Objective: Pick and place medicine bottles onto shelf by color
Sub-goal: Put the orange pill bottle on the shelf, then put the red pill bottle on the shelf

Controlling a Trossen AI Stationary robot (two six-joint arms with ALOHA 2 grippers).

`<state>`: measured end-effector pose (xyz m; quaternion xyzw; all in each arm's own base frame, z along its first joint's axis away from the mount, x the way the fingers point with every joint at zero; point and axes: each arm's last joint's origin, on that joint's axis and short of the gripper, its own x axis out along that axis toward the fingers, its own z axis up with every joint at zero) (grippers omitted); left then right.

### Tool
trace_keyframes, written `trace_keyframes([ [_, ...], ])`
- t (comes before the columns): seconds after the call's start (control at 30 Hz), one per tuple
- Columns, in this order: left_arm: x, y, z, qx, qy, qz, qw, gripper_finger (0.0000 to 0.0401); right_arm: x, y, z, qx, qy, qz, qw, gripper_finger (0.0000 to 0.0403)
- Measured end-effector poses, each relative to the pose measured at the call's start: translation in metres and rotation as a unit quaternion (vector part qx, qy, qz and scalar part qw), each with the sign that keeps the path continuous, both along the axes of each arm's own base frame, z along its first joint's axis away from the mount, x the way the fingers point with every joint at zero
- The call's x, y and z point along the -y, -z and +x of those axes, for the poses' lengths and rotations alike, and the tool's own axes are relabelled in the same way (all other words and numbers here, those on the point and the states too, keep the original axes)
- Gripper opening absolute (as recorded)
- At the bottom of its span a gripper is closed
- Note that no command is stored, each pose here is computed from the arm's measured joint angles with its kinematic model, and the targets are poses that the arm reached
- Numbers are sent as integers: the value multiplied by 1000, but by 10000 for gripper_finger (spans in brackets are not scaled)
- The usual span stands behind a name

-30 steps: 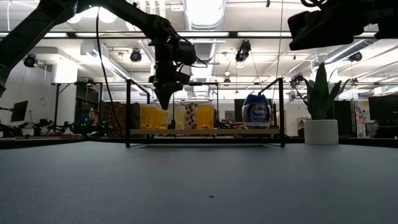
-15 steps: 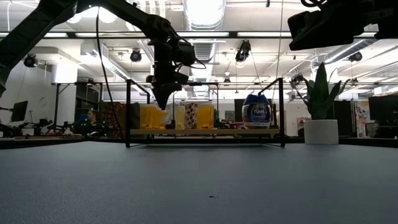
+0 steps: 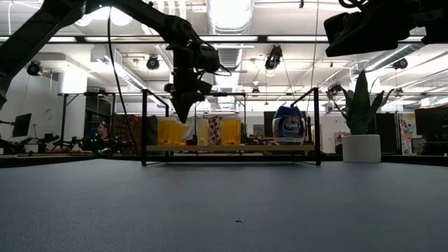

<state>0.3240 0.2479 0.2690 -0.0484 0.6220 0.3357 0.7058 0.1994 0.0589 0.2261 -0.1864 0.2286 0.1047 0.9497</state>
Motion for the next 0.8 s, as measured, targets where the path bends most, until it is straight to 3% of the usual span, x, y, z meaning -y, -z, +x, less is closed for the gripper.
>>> trace_keyframes([
  [0.17, 16, -23, -2, 26, 9, 17, 999, 8, 0, 0, 0, 0, 0, 0, 1000, 9],
  [0.3, 54, -58, 0, 84, 25, 35, 996, 8, 0, 0, 0, -1, 6, 11, 1000, 9],
  [0.43, 117, -94, 3, 148, 92, 50, 983, 8, 0, -1, 1, 5, 18, 36, 999, 9],
  [0.57, 188, -114, 5, 209, 161, 40, 964, 8, -1, 7, 4, 13, 28, 62, 998, 9],
  [0.8, 313, -106, -13, 274, 285, -21, 918, 8, -5, 26, 16, 14, 47, 103, 993, 9],
])
